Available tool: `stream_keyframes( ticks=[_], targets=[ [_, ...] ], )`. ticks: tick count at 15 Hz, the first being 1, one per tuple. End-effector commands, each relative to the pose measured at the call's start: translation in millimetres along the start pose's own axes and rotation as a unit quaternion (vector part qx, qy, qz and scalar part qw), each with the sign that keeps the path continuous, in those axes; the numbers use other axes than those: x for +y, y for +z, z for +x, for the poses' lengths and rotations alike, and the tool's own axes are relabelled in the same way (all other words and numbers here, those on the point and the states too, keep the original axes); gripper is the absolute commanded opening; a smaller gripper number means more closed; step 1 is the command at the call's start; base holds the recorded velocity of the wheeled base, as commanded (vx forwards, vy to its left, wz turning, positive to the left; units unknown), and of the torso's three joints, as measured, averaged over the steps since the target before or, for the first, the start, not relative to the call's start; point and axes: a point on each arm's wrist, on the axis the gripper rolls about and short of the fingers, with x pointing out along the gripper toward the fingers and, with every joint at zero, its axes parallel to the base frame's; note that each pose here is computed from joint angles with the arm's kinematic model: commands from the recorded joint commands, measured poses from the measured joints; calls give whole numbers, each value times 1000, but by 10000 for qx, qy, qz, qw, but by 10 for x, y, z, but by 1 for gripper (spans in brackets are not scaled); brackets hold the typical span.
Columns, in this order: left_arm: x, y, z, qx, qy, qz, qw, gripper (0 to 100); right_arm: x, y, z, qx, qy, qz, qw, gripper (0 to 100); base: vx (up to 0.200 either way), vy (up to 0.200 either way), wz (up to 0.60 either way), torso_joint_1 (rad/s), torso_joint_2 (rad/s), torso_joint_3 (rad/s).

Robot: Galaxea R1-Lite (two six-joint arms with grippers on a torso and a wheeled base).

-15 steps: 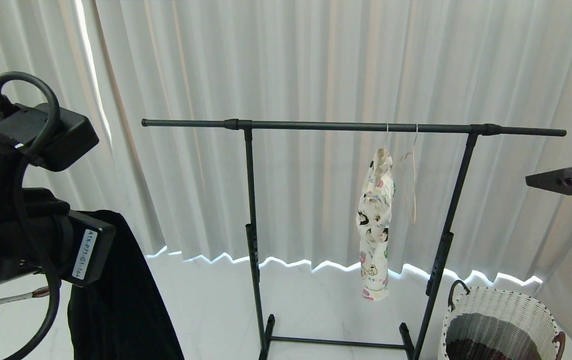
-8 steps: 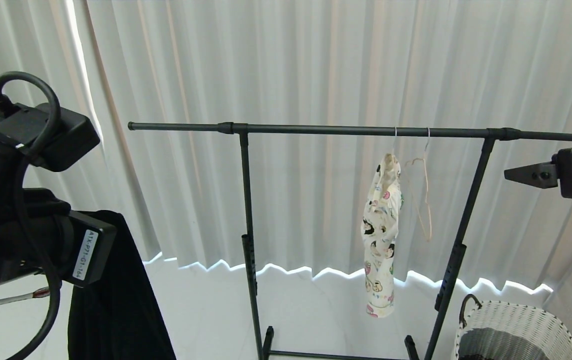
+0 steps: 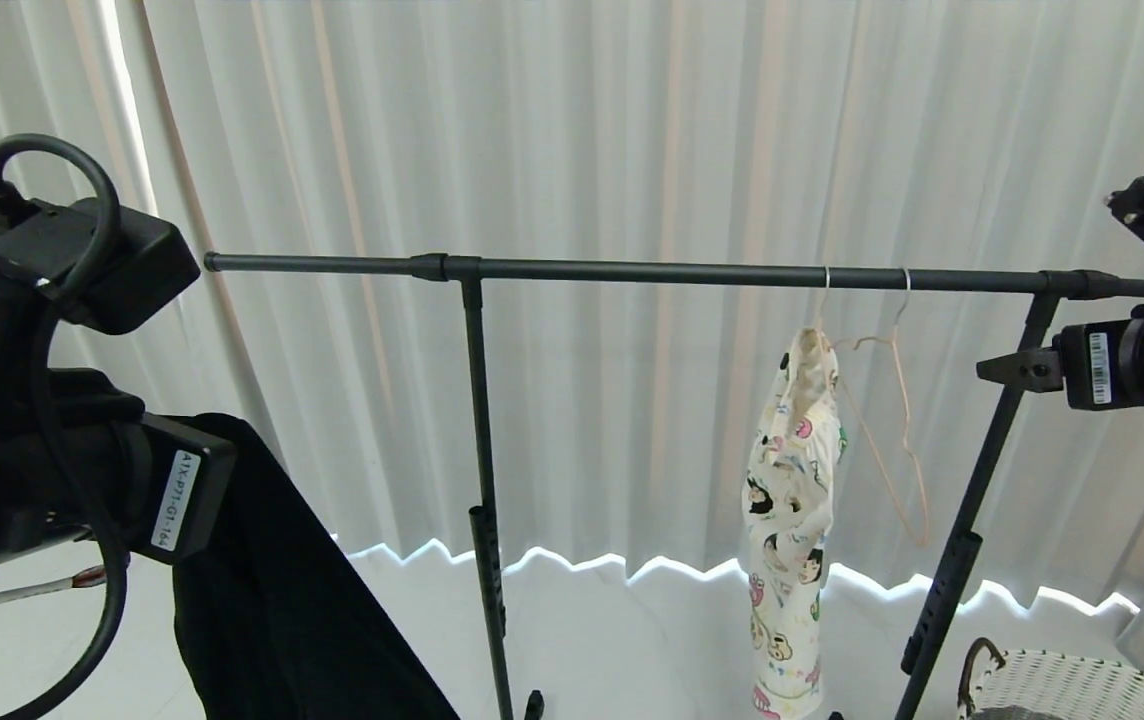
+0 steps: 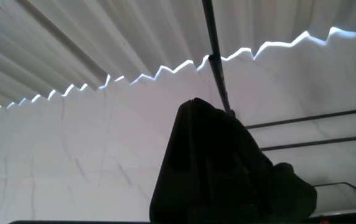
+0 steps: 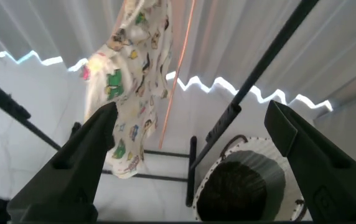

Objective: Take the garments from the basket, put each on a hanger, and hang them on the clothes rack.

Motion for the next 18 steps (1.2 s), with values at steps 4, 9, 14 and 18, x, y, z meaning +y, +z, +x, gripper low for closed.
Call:
stream_keyframes(
  ticks=[4, 9, 14, 18],
  targets=[
    [1, -6, 11, 26, 23, 4, 10000, 0, -20, -248, 365, 403, 17, 34, 9992, 100, 200, 0, 0, 2, 4, 2],
    [4, 2, 0, -3, 73, 5, 10000, 0, -35, -487, 740, 578, -118, 232, 9980, 100, 40, 0, 0, 0, 0, 0],
    [5, 37, 16, -169, 326, -85, 9993, 0, -71, -650, 940, 728, -156, 744, 9944, 100, 0, 0, 0, 0, 0, 0],
    [-4, 4, 35, -120, 331, -62, 9994, 0, -42, -736, 1133, 912, -96, 715, 9932, 100, 0, 0, 0, 0, 0, 0]
  ],
)
